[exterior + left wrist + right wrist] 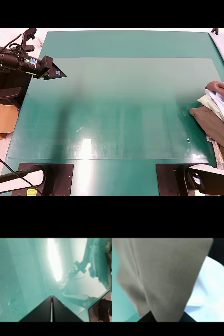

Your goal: Fold the shirts.

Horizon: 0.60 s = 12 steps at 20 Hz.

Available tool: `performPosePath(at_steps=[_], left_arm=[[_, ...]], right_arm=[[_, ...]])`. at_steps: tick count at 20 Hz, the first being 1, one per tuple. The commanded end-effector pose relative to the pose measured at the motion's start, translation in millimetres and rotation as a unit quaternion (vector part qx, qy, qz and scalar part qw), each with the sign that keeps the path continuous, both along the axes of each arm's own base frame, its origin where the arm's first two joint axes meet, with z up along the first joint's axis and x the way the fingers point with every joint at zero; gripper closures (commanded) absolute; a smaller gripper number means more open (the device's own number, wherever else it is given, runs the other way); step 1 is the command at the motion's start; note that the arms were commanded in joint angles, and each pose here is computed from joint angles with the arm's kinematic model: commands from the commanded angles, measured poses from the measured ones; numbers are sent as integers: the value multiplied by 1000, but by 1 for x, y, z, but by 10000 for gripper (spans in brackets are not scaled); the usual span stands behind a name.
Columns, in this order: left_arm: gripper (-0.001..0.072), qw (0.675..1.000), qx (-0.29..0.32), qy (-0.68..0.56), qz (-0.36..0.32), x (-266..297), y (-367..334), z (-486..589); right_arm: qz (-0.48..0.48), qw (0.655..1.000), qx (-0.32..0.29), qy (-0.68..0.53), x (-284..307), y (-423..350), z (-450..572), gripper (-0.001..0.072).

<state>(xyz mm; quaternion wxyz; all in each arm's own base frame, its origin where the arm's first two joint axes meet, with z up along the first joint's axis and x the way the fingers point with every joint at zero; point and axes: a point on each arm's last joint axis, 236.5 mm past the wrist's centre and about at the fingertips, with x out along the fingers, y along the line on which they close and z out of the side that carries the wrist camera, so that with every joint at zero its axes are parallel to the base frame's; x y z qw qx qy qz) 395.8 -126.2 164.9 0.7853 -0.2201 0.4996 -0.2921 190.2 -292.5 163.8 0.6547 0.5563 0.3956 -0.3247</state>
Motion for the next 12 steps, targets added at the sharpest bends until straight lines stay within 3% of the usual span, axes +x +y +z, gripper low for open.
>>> performPosePath(at_steps=[1, 4, 5, 6, 7, 8, 9, 12], left_arm=[[687, 1000, -1, 1, -1, -1, 0, 0], [687, 1000, -1, -2, 1, 1, 0, 1], [687, 1000, -1, -3, 3, 2, 0, 1], [687, 1000, -1, -4, 4, 2, 0, 1], [687, 1000, -1, -5, 4, 3, 0, 1], [687, 1000, -1, -5, 5, 3, 0, 2], [687, 1000, -1, -6, 5, 3, 1, 2], [687, 1000, 2, -13, 0, 4, 1, 2]], right_arm=[[-15, 996, 67, 61, -24, 13, -51, 691], [-21, 987, 89, 131, -36, 24, -83, 688], [-20, 986, 82, 144, -39, 23, -85, 653], [-25, 983, 72, 164, -44, 20, -84, 540], [-27, 981, 58, 181, -48, 16, -80, 357], [-30, 981, 41, 188, -50, 10, -73, 42], [-33, 980, 27, 195, -54, 6, -64, -8], [-52, 980, -57, 183, -58, -15, -8, -8]])
